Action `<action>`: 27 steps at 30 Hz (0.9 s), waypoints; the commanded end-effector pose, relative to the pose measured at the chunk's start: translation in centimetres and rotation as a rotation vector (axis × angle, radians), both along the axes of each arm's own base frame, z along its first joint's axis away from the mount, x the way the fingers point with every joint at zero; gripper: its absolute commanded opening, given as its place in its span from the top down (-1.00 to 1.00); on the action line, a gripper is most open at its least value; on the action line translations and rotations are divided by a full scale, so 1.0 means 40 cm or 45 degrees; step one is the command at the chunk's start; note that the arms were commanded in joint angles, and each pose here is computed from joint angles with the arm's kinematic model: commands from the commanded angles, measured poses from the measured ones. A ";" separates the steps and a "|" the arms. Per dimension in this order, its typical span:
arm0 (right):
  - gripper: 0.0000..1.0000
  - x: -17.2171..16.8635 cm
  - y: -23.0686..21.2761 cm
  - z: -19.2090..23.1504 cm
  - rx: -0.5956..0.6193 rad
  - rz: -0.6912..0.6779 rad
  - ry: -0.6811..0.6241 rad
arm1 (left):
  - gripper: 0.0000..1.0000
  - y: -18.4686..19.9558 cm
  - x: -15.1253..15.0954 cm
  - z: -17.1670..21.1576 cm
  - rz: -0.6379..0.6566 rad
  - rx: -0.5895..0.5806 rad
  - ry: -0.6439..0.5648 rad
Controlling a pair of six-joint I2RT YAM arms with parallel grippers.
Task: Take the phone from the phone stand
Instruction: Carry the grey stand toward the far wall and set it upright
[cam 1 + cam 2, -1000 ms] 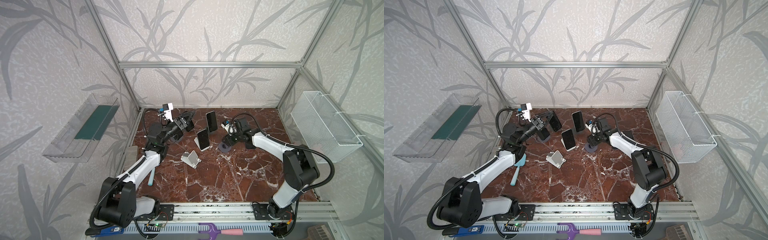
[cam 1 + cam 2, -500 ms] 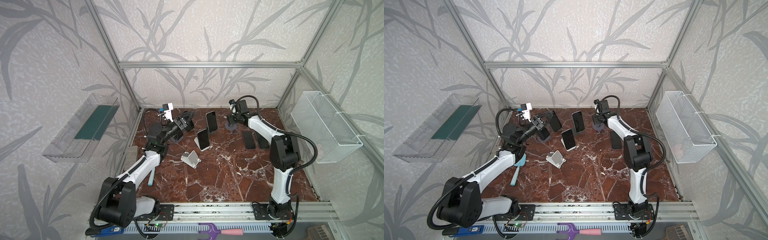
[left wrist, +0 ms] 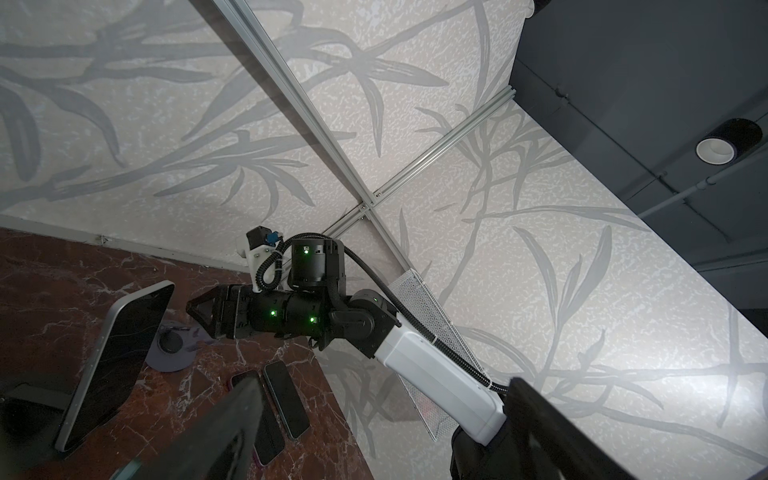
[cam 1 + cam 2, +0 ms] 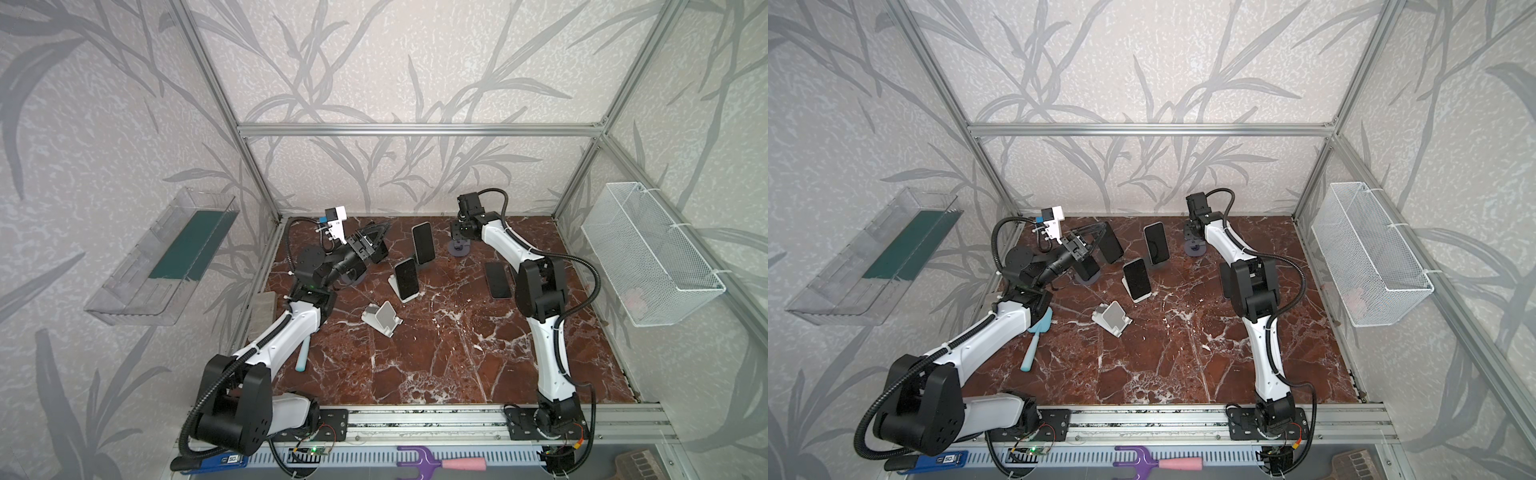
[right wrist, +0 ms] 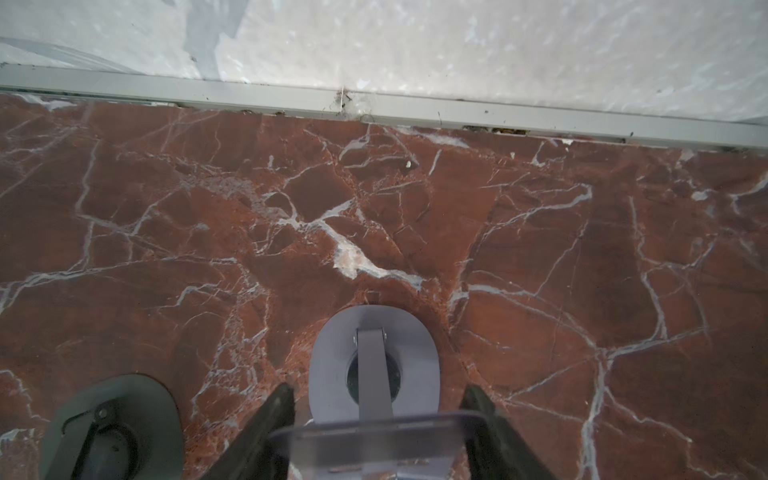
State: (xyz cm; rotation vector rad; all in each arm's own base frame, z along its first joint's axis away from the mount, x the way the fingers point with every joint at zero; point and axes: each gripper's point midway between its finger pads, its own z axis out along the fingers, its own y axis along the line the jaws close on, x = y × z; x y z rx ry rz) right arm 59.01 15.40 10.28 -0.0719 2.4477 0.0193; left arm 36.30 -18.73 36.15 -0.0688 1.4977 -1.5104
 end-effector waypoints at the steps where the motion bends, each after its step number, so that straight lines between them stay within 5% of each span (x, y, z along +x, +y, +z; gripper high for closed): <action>1: -0.26 -0.008 -0.008 -0.033 0.004 -0.032 0.056 | -0.84 0.001 -0.024 0.045 -0.012 -0.014 -0.075; 8: -0.62 -0.010 -0.016 0.063 0.035 -0.044 -0.019 | -0.84 -0.007 -0.032 0.050 -0.029 -0.009 -0.087; 10: -0.99 -0.007 -0.028 0.121 0.050 -0.067 -0.075 | -0.84 -0.009 -0.034 0.052 -0.032 -0.008 -0.090; 17: -0.98 -0.077 -0.041 0.331 0.118 -0.038 -0.227 | -0.98 0.009 -0.032 0.046 0.046 0.037 -0.092; 21: -0.98 -0.188 -0.159 0.346 0.071 -0.429 -0.494 | -0.98 0.077 -0.010 0.004 0.281 0.101 -0.033; 27: -0.98 -0.375 -0.109 0.289 0.482 -0.112 -0.672 | -0.91 0.083 0.011 -0.036 0.319 0.173 0.028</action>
